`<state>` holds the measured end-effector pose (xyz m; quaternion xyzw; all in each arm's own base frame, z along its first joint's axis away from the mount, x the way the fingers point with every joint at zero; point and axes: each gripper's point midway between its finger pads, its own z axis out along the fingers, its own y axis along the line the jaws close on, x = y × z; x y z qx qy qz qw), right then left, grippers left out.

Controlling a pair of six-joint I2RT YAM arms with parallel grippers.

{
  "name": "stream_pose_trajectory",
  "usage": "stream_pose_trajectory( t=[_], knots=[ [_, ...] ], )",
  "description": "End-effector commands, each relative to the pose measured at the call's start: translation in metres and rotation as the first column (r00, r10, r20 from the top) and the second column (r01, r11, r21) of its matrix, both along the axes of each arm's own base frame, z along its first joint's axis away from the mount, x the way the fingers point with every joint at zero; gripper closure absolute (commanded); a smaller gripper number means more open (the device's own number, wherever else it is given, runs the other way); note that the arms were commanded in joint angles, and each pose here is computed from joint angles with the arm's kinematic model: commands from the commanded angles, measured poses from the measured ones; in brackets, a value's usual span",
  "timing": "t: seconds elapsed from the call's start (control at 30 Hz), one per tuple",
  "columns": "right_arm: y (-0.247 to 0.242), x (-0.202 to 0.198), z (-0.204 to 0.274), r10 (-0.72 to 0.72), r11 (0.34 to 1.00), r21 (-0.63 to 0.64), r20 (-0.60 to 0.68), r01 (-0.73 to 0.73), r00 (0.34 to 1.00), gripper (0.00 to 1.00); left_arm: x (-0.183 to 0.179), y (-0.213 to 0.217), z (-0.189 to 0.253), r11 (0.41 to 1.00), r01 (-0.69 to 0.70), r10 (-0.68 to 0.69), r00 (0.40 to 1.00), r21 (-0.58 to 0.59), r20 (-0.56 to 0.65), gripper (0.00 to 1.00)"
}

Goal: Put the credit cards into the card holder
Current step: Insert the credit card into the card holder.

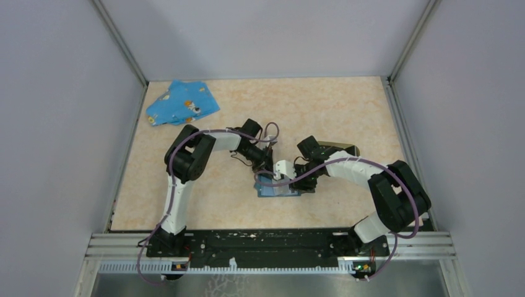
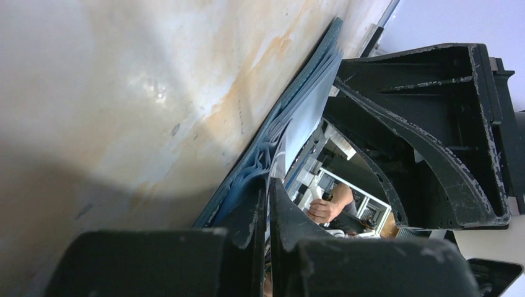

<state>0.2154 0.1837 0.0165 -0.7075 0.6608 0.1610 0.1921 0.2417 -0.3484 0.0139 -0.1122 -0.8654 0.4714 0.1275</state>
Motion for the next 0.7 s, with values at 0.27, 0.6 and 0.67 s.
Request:
stream_pose_trajectory(
  t=[0.27,0.6,0.67],
  knots=[
    [0.027,0.010,0.019,0.028,0.996,0.081,0.081,-0.034,0.996,0.41,0.000,0.004,-0.060,0.979,0.031,-0.053,0.993,0.204,0.105,0.82],
    [0.028,0.009,0.085,0.040,0.950,0.300,0.150,-0.084,0.988,0.30,-0.001,0.008,-0.068,0.976,0.030,-0.055,0.992,0.214,0.113,0.77],
    [0.038,-0.010,0.097,0.157,0.908,0.364,0.163,-0.208,0.974,0.29,-0.001,0.008,-0.069,0.977,0.032,-0.057,0.992,0.212,0.112,0.77]
  ],
)
